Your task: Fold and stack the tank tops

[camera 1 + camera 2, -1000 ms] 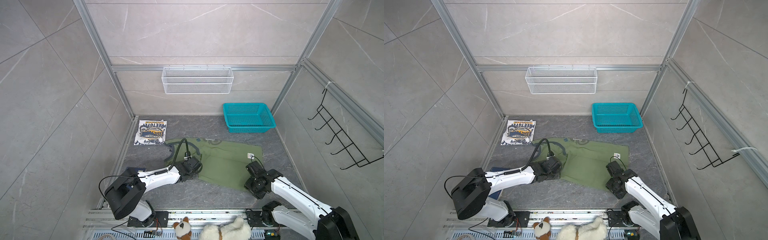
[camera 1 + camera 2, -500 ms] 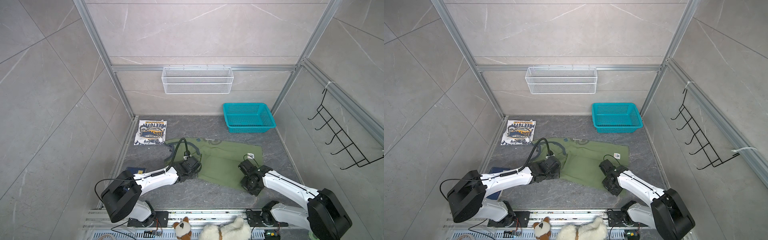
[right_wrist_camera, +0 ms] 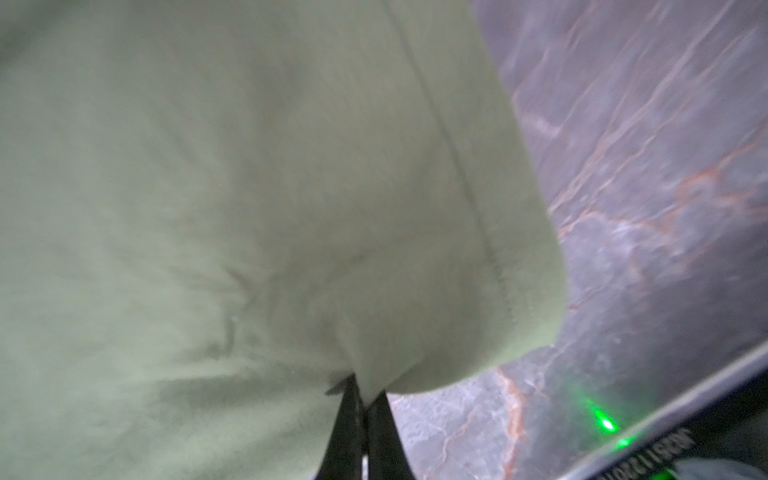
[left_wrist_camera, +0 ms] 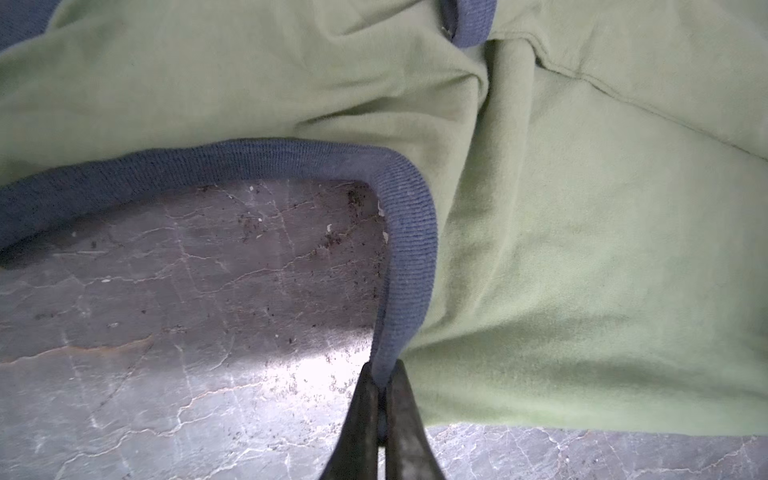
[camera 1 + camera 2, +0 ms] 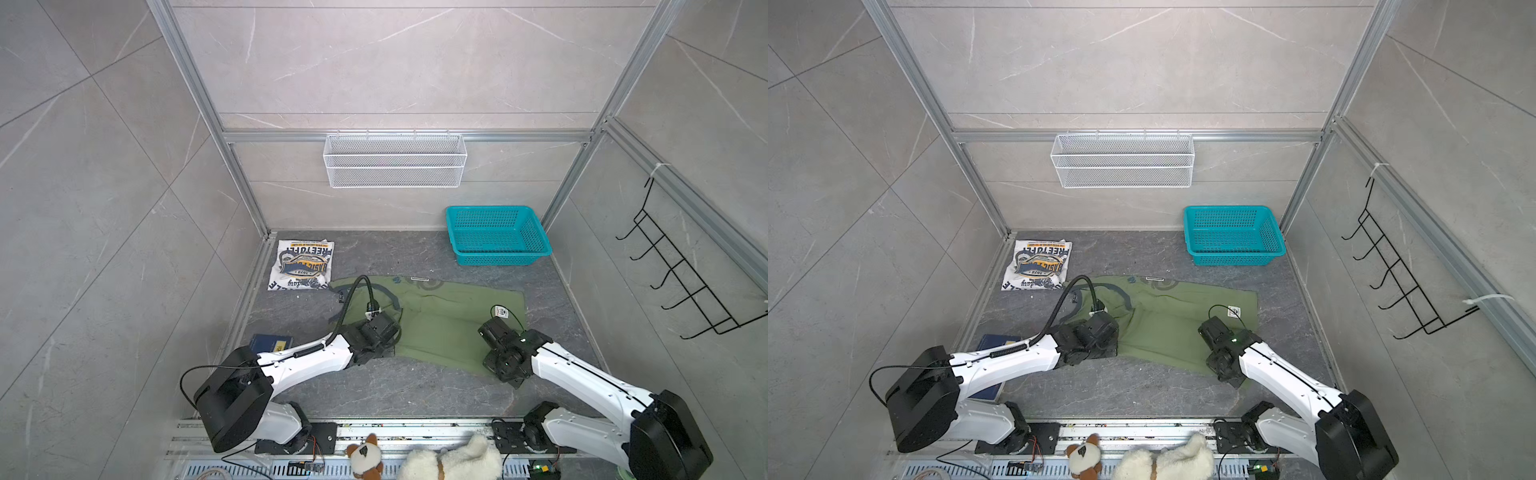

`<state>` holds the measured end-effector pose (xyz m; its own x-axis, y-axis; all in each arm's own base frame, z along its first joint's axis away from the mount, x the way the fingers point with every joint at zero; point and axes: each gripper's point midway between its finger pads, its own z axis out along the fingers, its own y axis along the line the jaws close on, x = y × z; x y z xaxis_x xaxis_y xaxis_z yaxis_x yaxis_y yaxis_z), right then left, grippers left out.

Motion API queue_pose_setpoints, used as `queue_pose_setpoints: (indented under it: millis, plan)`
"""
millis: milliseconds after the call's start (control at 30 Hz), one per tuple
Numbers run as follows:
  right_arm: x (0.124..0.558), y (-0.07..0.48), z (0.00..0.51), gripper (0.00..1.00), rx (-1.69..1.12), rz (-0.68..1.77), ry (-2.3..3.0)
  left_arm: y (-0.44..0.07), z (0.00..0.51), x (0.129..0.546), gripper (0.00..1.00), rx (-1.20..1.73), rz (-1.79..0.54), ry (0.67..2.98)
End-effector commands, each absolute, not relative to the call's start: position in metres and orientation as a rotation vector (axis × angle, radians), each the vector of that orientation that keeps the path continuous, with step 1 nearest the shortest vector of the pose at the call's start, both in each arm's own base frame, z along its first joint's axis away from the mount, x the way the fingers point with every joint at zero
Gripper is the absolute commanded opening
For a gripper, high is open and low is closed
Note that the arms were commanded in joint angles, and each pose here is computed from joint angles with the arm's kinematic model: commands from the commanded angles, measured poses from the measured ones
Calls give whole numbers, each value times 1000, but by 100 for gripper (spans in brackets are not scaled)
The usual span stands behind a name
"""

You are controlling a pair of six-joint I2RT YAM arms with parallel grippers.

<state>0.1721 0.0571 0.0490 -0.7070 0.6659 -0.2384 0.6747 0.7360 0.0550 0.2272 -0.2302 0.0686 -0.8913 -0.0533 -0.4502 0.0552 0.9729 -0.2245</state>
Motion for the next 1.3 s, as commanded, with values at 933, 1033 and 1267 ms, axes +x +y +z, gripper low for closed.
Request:
queue_pose_setpoints:
  millis: [933,1033,1267]
  plan:
    - [360,29,84,9,627,-59,2723,-278,110,381,0,-84,-230,2622]
    - [368,22,81,9,645,-83,2717,-277,105,399,0,-105,-221,2629]
    - [386,14,74,26,664,-85,2716,-282,82,423,8,-125,-241,2673]
